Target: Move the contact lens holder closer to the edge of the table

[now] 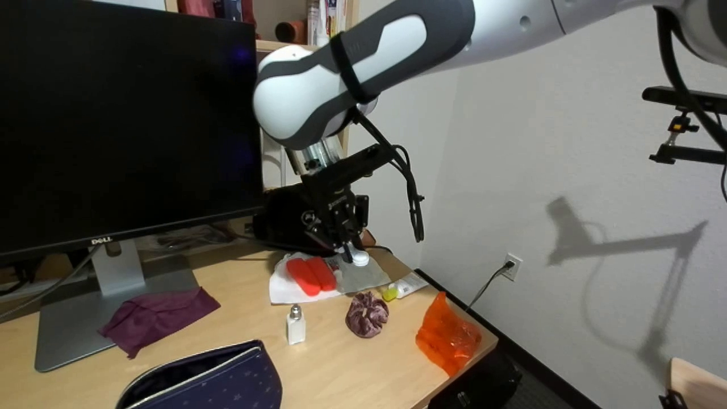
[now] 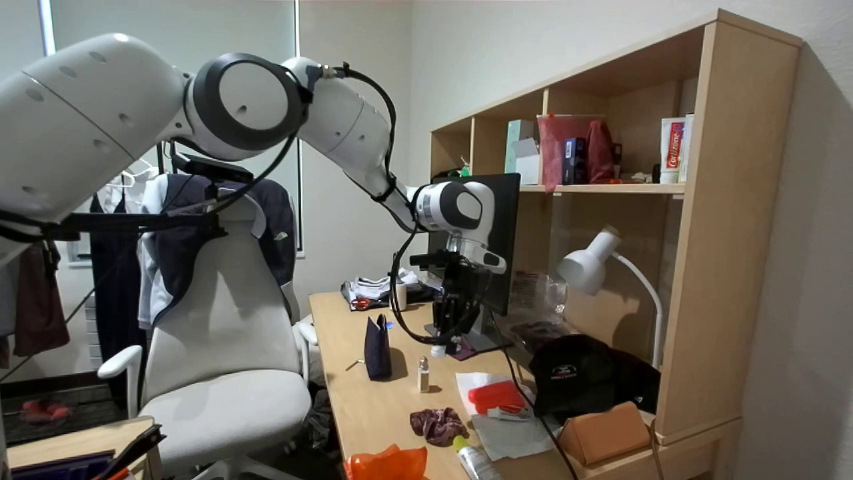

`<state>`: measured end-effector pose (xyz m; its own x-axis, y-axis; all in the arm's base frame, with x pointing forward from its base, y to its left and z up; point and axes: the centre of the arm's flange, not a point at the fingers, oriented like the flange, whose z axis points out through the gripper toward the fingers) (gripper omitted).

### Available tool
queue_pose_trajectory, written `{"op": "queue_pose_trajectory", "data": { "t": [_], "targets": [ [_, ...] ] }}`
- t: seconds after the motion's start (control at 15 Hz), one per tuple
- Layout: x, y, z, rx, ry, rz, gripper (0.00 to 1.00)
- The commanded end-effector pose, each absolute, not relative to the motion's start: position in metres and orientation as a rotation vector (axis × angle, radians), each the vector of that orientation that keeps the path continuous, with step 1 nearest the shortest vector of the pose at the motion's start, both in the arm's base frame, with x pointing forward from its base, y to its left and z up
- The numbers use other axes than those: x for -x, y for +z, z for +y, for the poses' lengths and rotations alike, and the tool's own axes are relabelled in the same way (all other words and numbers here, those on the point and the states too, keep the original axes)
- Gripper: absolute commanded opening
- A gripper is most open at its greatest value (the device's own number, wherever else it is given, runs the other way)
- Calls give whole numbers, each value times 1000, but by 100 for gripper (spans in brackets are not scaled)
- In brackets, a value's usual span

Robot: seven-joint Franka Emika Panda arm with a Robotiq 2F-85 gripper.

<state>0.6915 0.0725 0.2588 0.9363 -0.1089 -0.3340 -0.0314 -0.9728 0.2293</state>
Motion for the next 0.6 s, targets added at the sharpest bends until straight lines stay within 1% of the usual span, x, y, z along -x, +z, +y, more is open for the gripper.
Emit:
{"op": "queue_pose_trajectory", "data": {
  "t": [0.0, 0.27, 0.33, 0.53],
  "targets": [
    [-683, 251, 87, -2896, -533, 88, 13],
    [-643, 220, 100, -2924, -528, 214, 13],
    [-632, 212, 100, -2947, -504, 192, 13],
    [-586, 186, 92, -3034, -313, -13, 13]
  ]
}}
